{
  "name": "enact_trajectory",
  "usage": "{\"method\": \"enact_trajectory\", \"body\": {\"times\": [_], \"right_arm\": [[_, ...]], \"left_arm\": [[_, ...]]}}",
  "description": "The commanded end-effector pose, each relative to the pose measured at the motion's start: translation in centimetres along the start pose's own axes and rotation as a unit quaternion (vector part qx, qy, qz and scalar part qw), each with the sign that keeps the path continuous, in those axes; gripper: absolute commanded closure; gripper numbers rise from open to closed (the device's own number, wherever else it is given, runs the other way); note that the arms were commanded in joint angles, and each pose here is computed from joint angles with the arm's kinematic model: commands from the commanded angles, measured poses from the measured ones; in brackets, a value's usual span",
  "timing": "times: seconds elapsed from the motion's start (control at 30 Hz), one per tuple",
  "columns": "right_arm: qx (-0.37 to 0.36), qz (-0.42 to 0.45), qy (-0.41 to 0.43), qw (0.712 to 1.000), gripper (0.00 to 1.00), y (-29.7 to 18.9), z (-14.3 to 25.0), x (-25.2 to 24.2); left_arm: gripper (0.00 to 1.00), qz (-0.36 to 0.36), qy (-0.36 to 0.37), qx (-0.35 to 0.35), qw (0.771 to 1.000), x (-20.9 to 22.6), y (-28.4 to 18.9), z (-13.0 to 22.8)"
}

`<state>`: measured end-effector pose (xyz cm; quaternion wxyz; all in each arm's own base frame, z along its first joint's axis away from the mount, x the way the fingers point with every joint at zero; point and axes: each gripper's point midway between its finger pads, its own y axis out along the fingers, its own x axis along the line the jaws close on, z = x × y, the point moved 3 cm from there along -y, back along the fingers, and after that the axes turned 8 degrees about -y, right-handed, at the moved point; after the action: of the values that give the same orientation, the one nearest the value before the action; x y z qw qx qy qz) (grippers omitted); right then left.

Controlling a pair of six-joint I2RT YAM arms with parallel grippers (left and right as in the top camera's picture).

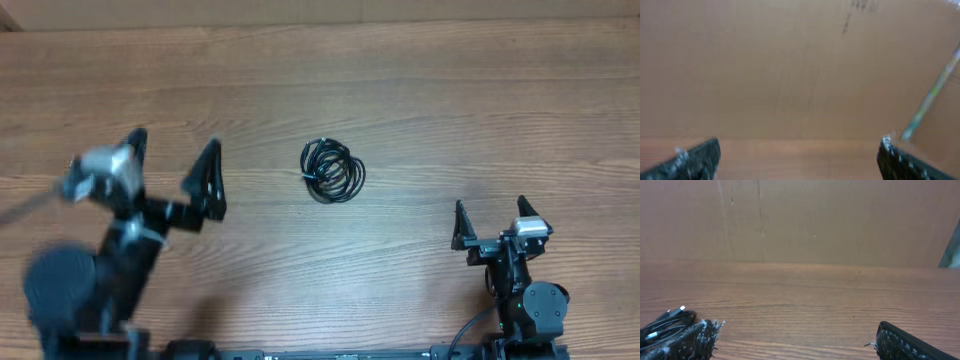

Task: Untangle cables
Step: 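Grasp the black cable bundle with the left gripper and lift it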

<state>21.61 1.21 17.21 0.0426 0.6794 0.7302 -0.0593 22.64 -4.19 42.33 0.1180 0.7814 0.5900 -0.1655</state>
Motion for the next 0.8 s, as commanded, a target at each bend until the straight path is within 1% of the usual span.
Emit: {"method": "enact_trajectory", "body": {"times": [0.0, 0.1, 0.13, 0.17, 0.23, 0.33, 0.4, 0.43, 0.47, 0.53, 0.63, 0.7, 0.77], "right_arm": [[-0.003, 0.0, -0.001, 1.0, 0.0, 0.0, 0.1, 0.1], [-0.003, 0.0, -0.001, 1.0, 0.0, 0.0, 0.1, 0.1], [-0.003, 0.0, -0.001, 1.0, 0.0, 0.0, 0.1, 0.1], [-0.003, 0.0, -0.001, 1.0, 0.0, 0.0, 0.1, 0.1], [-0.003, 0.0, -0.001, 1.0, 0.0, 0.0, 0.1, 0.1], [-0.003, 0.0, -0.001, 1.0, 0.0, 0.0, 0.1, 0.1], [-0.003, 0.0, -0.001, 1.0, 0.0, 0.0, 0.1, 0.1], [-0.003, 0.0, -0.001, 1.0, 0.0, 0.0, 0.1, 0.1], [-0.003, 0.0, -0.001, 1.0, 0.0, 0.0, 0.1, 0.1], [-0.003, 0.0, -0.001, 1.0, 0.0, 0.0, 0.2, 0.1], [-0.003, 0.0, -0.001, 1.0, 0.0, 0.0, 0.1, 0.1], [-0.003, 0.0, -0.001, 1.0, 0.0, 0.0, 0.1, 0.1], [-0.003, 0.0, -0.001, 1.0, 0.0, 0.0, 0.1, 0.1]], "left_arm": [[0.0, -0.012, 0.026, 0.098, 0.995, -0.6, 2.3, -1.7], [0.0, -0.049, 0.003, 0.217, 0.975, 0.1, 3.6, -0.5], [0.0, -0.05, -0.009, 0.25, 0.967, 0.2, 4.1, 0.1], [0.0, -0.039, -0.023, 0.279, 0.959, -0.1, 4.5, 0.7], [0.0, 0.013, -0.065, 0.338, 0.939, -1.2, 5.6, 2.2], [0.01, 0.077, -0.125, 0.407, 0.902, -2.1, 7.3, 5.0], [0.0, 0.082, -0.154, 0.45, 0.876, -1.8, 8.7, 7.4], [0.0, 0.071, -0.159, 0.473, 0.864, -1.5, 9.3, 8.8], [0.0, 0.046, -0.164, 0.497, 0.851, -1.0, 9.8, 10.2], [0.0, -0.025, -0.165, 0.544, 0.822, 0.2, 10.6, 13.5], [0.0, -0.091, -0.112, 0.6, 0.787, 1.1, 11.4, 17.9], [0.0, -0.114, -0.073, 0.627, 0.767, 1.2, 12.1, 20.7], [0.0, -0.127, -0.039, 0.643, 0.754, 1.1, 13.0, 23.1]]}}
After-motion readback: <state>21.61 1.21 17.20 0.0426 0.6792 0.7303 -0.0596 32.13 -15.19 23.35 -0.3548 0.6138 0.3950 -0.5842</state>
